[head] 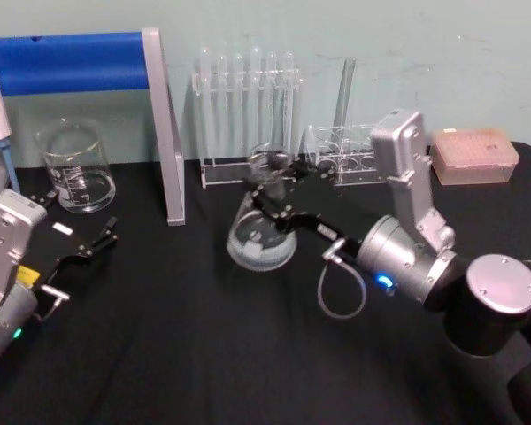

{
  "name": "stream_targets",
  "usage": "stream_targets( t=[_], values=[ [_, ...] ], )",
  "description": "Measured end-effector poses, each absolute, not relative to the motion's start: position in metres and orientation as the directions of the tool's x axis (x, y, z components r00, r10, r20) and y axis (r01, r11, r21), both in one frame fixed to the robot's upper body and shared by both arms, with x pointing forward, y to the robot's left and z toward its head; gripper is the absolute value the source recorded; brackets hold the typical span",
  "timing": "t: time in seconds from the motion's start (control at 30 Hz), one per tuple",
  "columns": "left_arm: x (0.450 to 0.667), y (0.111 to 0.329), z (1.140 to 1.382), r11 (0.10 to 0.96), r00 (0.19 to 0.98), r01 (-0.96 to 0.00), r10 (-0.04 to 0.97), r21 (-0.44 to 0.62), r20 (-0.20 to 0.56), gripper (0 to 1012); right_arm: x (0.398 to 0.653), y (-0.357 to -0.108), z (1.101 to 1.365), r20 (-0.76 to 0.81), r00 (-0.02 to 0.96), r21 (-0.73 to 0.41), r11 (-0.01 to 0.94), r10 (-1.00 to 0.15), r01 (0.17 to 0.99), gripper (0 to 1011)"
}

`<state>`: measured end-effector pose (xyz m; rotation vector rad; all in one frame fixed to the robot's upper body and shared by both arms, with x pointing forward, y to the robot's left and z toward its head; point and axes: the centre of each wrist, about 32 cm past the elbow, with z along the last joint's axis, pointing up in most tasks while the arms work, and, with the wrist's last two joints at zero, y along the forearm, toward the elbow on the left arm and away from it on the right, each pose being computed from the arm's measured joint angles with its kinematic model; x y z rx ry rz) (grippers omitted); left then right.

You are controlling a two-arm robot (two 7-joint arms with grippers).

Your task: Grasp the erlenmeyer flask with one hand, shake it three times, then place it back.

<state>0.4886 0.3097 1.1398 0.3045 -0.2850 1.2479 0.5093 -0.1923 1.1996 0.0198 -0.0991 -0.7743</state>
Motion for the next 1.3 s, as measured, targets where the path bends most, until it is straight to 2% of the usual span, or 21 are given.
stream_targets(
  t=[0.43, 0.8, 1.1, 1.3],
  values=[
    [0.489, 0.310, 1.140, 0.287, 0.292, -0.955, 0.880, 0.070, 0.374, 1001, 0.496, -0.167, 1.196, 0.079, 0.824, 0.030, 0.828, -0.561, 0.560, 449],
    [0.489, 0.310, 1.140, 0.287, 0.292, -0.955, 0.880, 0.070, 0.374, 1001, 0.489, -0.157, 1.194, 0.086, 0.873, 0.011, 0.877, -0.479, 0.480, 449],
    [0.489, 0.310, 1.140, 0.287, 0.292, -0.955, 0.880, 0.070, 0.374, 1001, 0.487, -0.155, 1.194, 0.087, 0.881, 0.011, 0.885, -0.465, 0.466, 449],
    [0.489, 0.310, 1.140, 0.287, 0.292, -0.955, 0.880, 0.070, 0.374, 1001, 0.491, -0.159, 1.194, 0.092, 0.862, 0.018, 0.867, -0.498, 0.499, 449]
  ],
)
